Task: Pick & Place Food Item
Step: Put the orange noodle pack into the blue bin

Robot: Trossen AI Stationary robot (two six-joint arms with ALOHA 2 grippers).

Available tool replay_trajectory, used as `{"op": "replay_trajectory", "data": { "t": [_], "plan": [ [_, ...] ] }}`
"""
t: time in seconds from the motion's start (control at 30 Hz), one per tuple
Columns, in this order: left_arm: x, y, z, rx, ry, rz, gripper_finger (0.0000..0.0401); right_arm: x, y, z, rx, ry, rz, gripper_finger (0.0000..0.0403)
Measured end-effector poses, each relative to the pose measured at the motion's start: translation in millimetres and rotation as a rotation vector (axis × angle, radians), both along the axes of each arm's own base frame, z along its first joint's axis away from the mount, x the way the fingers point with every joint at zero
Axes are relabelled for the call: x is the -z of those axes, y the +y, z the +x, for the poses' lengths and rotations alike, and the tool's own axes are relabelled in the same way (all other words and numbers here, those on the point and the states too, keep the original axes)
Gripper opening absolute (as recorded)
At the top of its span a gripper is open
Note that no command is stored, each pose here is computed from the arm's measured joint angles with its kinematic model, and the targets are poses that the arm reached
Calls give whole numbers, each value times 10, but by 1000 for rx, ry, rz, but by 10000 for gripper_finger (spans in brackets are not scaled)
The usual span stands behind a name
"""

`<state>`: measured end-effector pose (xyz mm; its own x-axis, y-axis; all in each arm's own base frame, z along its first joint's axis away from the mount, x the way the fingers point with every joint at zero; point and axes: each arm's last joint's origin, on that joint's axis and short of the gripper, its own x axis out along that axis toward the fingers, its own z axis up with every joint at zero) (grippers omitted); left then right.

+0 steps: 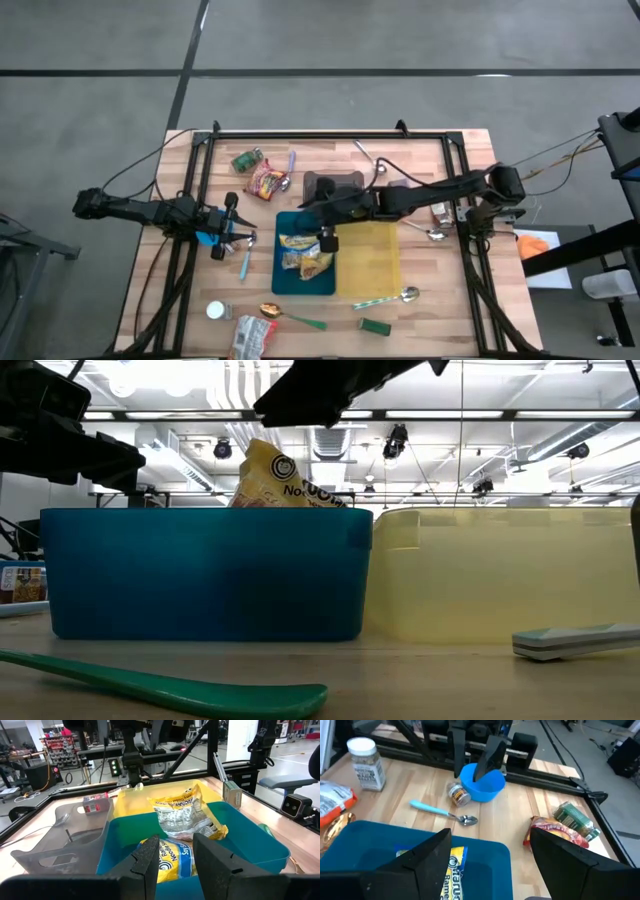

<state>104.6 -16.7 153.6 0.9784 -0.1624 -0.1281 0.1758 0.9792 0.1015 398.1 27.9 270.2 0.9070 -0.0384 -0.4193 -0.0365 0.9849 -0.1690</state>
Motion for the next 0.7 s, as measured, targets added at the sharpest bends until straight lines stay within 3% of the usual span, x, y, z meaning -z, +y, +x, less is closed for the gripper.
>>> {"op": "replay_trajectory", "data": {
  "t": [0.27,0.7],
  "plan": [
    [1,0,1,0,1,0,120,-81,-54,-310,80,-101,24,212],
    [15,-1,8,-1,17,0,120,80,-176,-1434,124,-341,43,199]
  ]
}}
